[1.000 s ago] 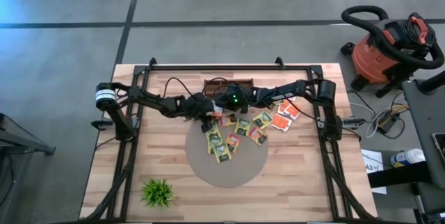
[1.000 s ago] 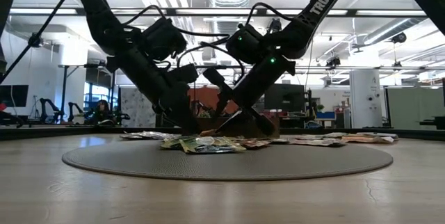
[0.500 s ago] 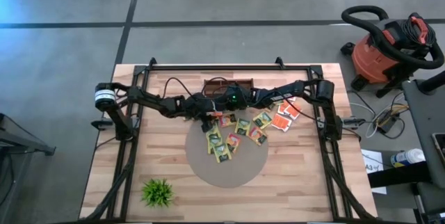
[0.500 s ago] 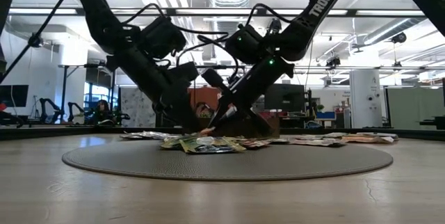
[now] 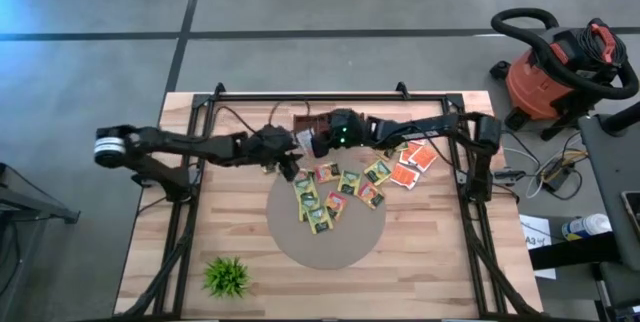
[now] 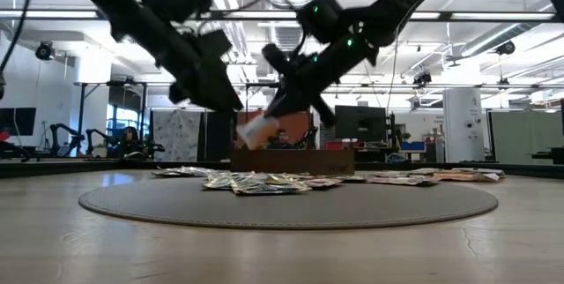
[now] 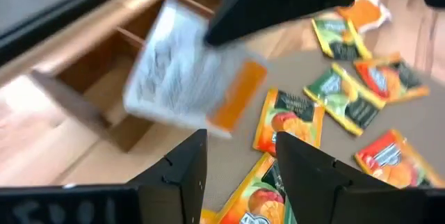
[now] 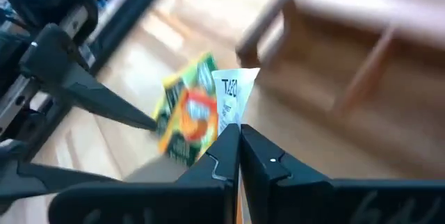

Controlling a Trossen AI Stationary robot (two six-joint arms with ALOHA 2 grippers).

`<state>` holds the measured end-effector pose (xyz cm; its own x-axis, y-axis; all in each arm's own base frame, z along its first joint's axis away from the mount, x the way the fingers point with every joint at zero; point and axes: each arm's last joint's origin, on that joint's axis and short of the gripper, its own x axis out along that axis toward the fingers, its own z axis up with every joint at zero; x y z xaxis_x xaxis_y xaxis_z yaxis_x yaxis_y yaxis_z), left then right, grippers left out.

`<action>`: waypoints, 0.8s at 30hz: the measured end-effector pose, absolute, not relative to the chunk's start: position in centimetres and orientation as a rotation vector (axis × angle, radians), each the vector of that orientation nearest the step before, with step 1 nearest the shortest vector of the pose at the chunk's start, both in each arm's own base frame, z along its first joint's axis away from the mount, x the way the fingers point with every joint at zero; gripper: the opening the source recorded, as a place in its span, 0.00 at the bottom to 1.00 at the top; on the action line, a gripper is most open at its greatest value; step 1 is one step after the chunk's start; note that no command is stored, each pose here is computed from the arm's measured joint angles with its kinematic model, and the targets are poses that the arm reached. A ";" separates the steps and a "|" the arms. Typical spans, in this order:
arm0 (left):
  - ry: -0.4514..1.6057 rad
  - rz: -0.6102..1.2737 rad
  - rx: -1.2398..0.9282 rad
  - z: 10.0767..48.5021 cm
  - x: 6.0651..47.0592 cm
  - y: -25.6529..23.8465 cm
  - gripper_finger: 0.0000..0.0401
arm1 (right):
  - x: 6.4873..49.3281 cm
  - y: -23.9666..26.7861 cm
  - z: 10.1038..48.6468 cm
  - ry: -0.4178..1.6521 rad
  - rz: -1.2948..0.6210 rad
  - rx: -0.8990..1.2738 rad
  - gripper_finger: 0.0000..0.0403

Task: Pick & Place Tea
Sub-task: Put the white tea bag into the left section of the wooden organizer

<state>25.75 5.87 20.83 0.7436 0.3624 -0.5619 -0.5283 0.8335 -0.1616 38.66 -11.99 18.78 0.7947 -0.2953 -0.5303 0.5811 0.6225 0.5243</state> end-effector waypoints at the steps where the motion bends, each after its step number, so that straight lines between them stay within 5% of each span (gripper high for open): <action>1: 0.530 0.509 -0.334 21.3 25.4 5.8 0.41 | 38.4 -12.4 19.5 0.399 -0.525 0.720 0.02; 12: 0.351 0.524 -0.375 25.4 22.9 5.2 0.41 | 38.0 -20.2 20.1 0.300 -0.561 0.645 0.02; 24: 0.374 0.584 -0.412 24.3 22.2 5.2 0.41 | 42.0 -23.0 18.0 0.366 -0.500 0.625 0.02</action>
<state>22.16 5.20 24.33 0.7722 0.4500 -0.4486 -0.5958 0.7582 -0.2650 42.05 -23.00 17.99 0.8199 -0.3310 -0.4671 0.5454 0.6998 0.4614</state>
